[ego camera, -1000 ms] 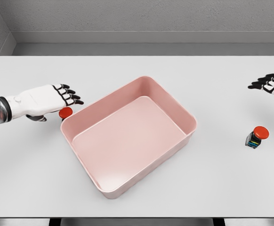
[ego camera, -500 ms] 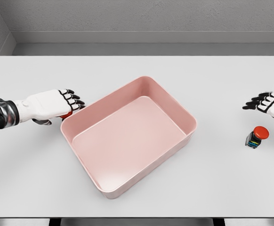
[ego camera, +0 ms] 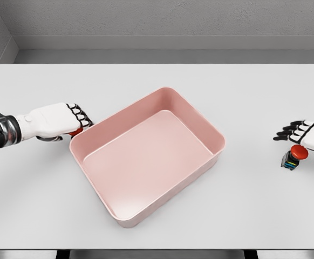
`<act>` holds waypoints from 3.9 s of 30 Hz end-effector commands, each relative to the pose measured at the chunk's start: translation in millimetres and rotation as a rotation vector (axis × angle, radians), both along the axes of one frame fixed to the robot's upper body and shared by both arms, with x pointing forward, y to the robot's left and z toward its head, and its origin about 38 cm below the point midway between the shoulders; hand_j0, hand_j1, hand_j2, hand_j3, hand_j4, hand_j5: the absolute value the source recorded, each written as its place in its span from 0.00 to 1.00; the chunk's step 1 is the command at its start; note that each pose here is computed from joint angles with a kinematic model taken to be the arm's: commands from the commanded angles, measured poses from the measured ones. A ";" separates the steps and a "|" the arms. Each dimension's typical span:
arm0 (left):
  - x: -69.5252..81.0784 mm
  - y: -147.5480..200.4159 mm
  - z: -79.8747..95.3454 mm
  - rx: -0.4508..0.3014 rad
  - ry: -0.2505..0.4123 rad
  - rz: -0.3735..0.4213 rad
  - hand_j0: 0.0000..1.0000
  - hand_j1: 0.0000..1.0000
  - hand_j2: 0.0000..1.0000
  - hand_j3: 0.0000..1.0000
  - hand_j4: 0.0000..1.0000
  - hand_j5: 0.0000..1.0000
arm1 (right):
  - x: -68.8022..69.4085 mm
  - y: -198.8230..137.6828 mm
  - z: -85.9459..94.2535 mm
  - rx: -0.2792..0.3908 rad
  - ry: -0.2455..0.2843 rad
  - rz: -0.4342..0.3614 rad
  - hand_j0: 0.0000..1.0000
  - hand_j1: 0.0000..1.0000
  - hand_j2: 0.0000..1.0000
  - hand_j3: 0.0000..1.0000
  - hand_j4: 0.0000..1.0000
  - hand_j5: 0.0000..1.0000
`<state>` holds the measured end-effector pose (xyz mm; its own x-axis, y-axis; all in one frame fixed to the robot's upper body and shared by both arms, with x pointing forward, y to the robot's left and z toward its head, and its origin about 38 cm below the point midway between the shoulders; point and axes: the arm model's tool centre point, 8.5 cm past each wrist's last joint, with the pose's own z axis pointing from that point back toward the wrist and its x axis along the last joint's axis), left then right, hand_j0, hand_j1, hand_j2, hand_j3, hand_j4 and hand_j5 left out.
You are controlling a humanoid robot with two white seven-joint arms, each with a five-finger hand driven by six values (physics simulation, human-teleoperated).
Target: Put the industrial switch in the basket with both arms
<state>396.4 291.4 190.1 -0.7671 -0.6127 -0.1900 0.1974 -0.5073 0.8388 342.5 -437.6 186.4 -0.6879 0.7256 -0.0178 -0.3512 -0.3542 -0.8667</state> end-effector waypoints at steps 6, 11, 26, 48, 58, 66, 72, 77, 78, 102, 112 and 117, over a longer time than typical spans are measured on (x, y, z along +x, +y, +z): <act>0.2 0.5 1.0 -0.001 -0.001 0.000 0.73 0.73 0.73 0.73 0.73 0.73 | 0.4 3.7 1.2 0.005 0.001 0.007 1.00 1.00 1.00 1.00 1.00 1.00; -0.3 0.5 -0.1 0.000 0.002 0.000 0.70 0.70 0.70 0.70 0.70 0.70 | -0.7 4.8 -2.3 0.005 0.012 0.008 1.00 1.00 1.00 1.00 1.00 1.00; -0.5 1.6 0.2 0.002 0.002 0.000 0.60 0.60 0.60 0.60 0.60 0.60 | -2.3 15.3 -9.5 0.030 0.020 0.027 1.00 1.00 1.00 1.00 1.00 1.00; 2.6 3.5 7.2 0.010 -0.013 -0.001 0.45 0.45 0.45 0.45 0.45 0.45 | -1.4 21.2 -17.6 -0.056 -0.009 0.075 0.88 0.88 0.88 0.88 0.88 0.88; 14.3 5.5 37.7 0.012 -0.079 -0.002 0.44 0.44 0.44 0.44 0.44 0.44 | -0.9 20.0 -18.1 -0.082 -0.016 0.082 0.73 0.73 0.73 0.73 0.73 0.73; 13.4 -7.3 67.4 -0.036 -0.091 -0.126 0.45 0.45 0.45 0.45 0.45 0.45 | -0.2 24.6 -22.6 -0.099 -0.023 0.099 0.65 0.65 0.65 0.65 0.65 0.65; 10.1 -18.6 104.9 -0.116 -0.101 -0.253 0.45 0.45 0.45 0.45 0.45 0.45 | -0.3 24.6 -23.8 -0.113 -0.025 0.105 0.56 0.56 0.56 0.56 0.56 0.56; 6.9 -16.0 151.0 -0.243 -0.107 -0.277 0.45 0.45 0.45 0.45 0.45 0.45 | 0.0 24.0 -23.6 -0.115 -0.027 0.104 0.54 0.54 0.54 0.54 0.54 0.54; 6.3 -17.0 160.9 -0.274 -0.110 -0.283 0.45 0.45 0.45 0.45 0.45 0.45 | -0.1 24.3 -23.6 -0.117 -0.025 0.105 0.54 0.54 0.54 0.54 0.54 0.54; -6.8 -85.9 95.8 -0.206 0.027 -0.448 0.63 0.63 0.63 0.63 0.63 0.63 | 12.7 38.0 2.8 -0.074 -0.122 0.122 0.51 0.51 0.51 0.51 0.51 0.51; -6.6 -84.6 99.2 -0.209 0.021 -0.447 1.00 1.00 1.00 1.00 1.00 1.00 | 13.7 54.8 23.5 -0.044 -0.176 0.166 0.51 0.51 0.51 0.51 0.51 0.51; -4.0 -46.6 151.7 -0.293 -0.030 -0.371 1.00 1.00 1.00 1.00 1.00 1.00 | 12.3 65.2 33.8 -0.022 -0.201 0.194 0.51 0.51 0.51 0.51 0.51 0.51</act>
<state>393.8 225.9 326.1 -0.9524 -0.2874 -0.1018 -0.0036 -0.3232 0.9463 355.8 -376.5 216.1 -0.7897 0.5851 -0.1847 -0.1070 -0.4277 -0.8976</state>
